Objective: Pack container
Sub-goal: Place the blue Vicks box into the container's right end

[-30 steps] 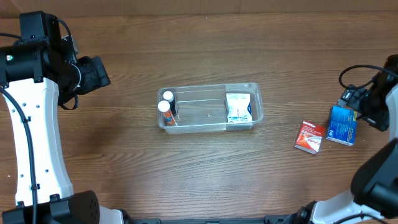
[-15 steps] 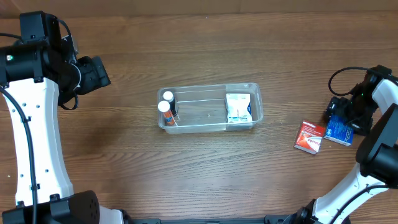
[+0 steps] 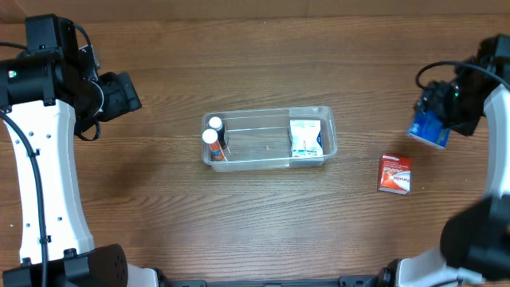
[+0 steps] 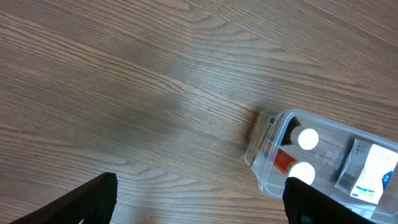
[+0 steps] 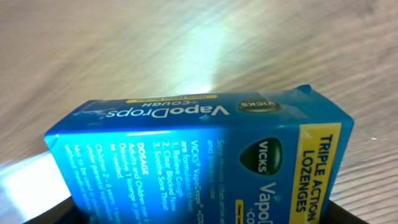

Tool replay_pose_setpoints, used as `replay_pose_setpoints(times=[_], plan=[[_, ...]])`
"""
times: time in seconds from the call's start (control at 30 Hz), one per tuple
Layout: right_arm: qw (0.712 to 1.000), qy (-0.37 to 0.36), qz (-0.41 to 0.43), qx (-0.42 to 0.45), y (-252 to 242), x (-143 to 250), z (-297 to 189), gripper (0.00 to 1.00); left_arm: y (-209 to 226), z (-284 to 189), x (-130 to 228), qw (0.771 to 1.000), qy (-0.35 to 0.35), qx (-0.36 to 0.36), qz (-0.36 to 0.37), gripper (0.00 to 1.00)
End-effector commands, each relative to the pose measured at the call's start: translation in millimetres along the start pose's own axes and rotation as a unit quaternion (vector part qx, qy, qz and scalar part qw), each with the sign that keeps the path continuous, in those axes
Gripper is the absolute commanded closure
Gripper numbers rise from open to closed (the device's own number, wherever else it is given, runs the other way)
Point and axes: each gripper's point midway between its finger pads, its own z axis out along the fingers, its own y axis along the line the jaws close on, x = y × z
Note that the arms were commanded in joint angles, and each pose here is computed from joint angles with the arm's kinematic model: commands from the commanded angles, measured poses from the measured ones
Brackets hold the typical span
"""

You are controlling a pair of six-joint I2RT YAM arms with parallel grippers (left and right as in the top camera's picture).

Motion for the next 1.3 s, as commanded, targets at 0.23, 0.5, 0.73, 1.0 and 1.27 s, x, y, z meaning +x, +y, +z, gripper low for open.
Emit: replay_pose_setpoints(times=[0.23,0.5,0.73,1.0,1.27], plan=[[0.964,-0.015,-0.240,-0.114,210.3,99.8,-24.2,0.33,0.0,-6.3,-3.6,1.000,-0.011,0.002,0.010,0.13],[0.962,0.112,-0.246,-0.043,210.1,122.1,88.6,0.33,0.1,-6.3,-3.6,1.000,-0.011,0.002,0.011,0.13],[0.960,0.133,-0.246,-0.030,206.1,127.1,105.8,0.00,0.0,-6.3,-3.6,1.000,-0.011,0.002,0.011,0.13],[0.977,-0.021,-0.210,-0.043,208.8,72.0,-8.3,0.00,0.1,-6.3,-3.5,1.000,-0.011,0.002,0.011,0.13],[0.998,-0.032,-0.015,0.055,32.0,23.2,-45.2,0.00,4.0,-6.4,-3.8,1.000,-0.012,-0.010,0.016,0.13]])
